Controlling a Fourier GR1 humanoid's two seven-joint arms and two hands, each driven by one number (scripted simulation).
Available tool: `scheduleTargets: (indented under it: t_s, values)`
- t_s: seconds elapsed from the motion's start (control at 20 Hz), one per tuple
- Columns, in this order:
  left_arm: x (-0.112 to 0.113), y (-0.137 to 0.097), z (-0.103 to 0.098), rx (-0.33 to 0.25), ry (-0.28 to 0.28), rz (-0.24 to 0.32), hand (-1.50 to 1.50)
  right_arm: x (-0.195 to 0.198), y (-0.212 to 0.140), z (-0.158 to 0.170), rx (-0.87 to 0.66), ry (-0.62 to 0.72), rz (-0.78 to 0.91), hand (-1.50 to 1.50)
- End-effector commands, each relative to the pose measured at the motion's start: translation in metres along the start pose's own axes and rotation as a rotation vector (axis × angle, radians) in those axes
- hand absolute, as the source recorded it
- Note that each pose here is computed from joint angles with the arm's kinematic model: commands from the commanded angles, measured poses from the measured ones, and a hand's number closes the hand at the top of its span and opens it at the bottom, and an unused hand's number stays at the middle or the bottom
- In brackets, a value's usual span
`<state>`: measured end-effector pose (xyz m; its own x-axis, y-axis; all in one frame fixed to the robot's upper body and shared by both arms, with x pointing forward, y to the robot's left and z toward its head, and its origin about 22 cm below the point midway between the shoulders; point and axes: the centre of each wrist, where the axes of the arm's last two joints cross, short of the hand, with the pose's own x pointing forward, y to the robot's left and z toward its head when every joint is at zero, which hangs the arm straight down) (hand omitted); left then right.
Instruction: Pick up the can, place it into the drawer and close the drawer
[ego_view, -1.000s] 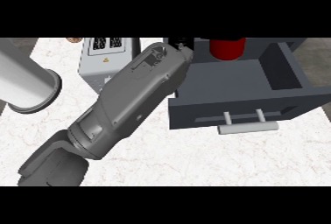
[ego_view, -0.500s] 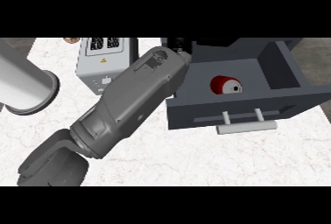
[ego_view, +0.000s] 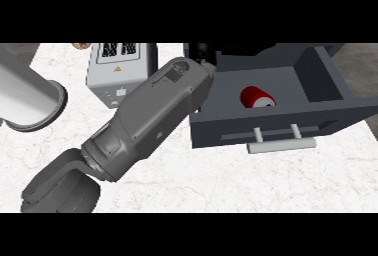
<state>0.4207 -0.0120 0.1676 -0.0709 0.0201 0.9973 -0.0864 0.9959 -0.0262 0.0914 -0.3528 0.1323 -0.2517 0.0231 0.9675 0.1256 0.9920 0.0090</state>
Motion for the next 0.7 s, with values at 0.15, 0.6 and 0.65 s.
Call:
scheduleTargets:
  t_s: [0.15, 0.6, 0.65]
  values:
    - [0.008, -0.006, 0.003, -0.006, -0.024, 0.032, -1.50, 0.023, 0.003, -0.005, 0.028, -0.134, 0.190, -1.50]
    - [0.002, -0.004, 0.005, -0.033, -0.096, 0.075, -1.50, 0.037, 0.021, -0.024, 0.161, -0.288, 0.395, -1.50]
    - [0.015, -0.010, 0.005, -0.016, -0.099, 0.084, -1.50, 0.043, 0.028, -0.031, 0.143, -0.299, 0.408, -1.50]
